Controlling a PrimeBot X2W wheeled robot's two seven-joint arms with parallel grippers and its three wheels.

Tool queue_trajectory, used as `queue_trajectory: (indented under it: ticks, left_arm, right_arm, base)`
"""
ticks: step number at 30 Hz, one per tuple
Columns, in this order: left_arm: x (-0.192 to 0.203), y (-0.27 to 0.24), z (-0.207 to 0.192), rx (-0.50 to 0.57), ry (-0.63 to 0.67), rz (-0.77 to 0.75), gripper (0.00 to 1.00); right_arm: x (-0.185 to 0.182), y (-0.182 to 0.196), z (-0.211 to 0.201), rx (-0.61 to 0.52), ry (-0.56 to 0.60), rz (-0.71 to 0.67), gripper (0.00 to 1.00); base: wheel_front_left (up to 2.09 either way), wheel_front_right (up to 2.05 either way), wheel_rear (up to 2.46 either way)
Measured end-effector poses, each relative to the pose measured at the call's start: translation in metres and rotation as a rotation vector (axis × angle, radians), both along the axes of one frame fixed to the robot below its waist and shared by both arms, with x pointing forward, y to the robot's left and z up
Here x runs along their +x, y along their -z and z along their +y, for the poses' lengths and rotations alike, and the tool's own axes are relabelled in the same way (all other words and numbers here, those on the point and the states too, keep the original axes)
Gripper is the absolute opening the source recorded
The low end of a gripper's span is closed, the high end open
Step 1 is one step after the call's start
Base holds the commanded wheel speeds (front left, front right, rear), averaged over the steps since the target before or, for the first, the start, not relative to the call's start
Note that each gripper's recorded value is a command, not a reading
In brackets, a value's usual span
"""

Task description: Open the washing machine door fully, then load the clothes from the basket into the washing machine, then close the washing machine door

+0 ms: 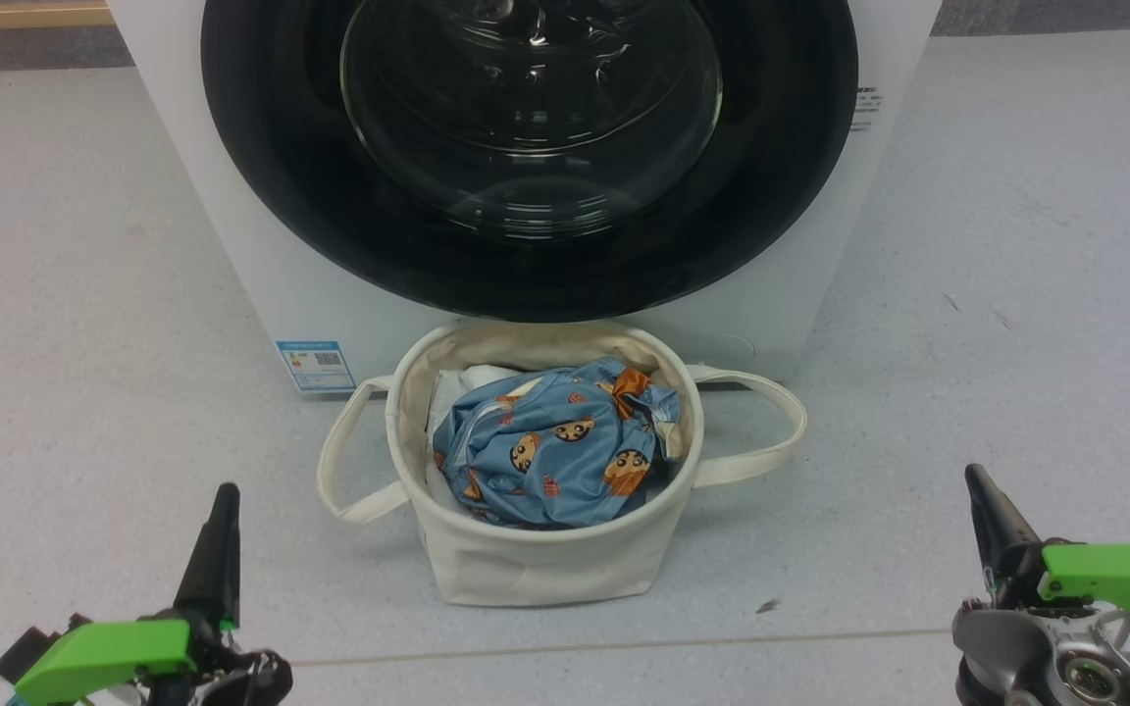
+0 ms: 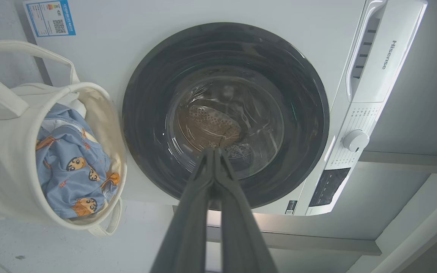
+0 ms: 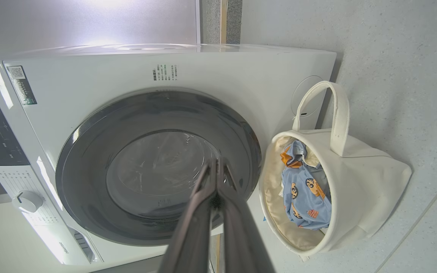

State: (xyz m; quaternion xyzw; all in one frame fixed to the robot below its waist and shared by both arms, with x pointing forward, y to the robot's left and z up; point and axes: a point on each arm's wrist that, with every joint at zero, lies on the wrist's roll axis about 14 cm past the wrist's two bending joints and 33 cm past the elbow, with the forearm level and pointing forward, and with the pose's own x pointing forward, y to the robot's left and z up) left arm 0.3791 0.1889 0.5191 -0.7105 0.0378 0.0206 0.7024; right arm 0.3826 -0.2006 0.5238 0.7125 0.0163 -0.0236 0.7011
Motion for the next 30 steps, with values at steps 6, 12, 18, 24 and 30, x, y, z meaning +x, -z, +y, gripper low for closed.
queue_trajectory:
  ticks: [6,12,18,24,30]
  left_arm:
    - [0.0000,0.0000,0.0000,0.000,0.000,0.000,0.00]
    - [0.0000,0.0000,0.0000,0.000,0.000,0.000,0.00]
    - [0.0000,0.0000,0.0001,0.000,0.000,0.000,0.00]
    - [0.0000,0.0000,0.0001,0.000,0.000,0.000,0.00]
    - [0.0000,0.0000,0.0001,0.000,0.000,0.000,0.00]
  right_arm:
    - [0.0000,0.0000,0.0000,0.000,0.000,0.000,0.00]
    - [0.0000,0.0000,0.0000,0.000,0.000,0.000,0.00]
    - [0.0000,0.0000,0.0000,0.000,0.000,0.000,0.00]
    - [0.0000,0.0000,0.0000,0.000,0.000,0.000,0.00]
    - [0.0000,0.0000,0.0000,0.000,0.000,0.000,0.00]
  base:
    - [0.00,0.00,0.00]
    - [0.00,0.00,0.00]
    - [0.00,0.00,0.00]
    - [0.00,0.00,0.00]
    - [0.00,0.00,0.00]
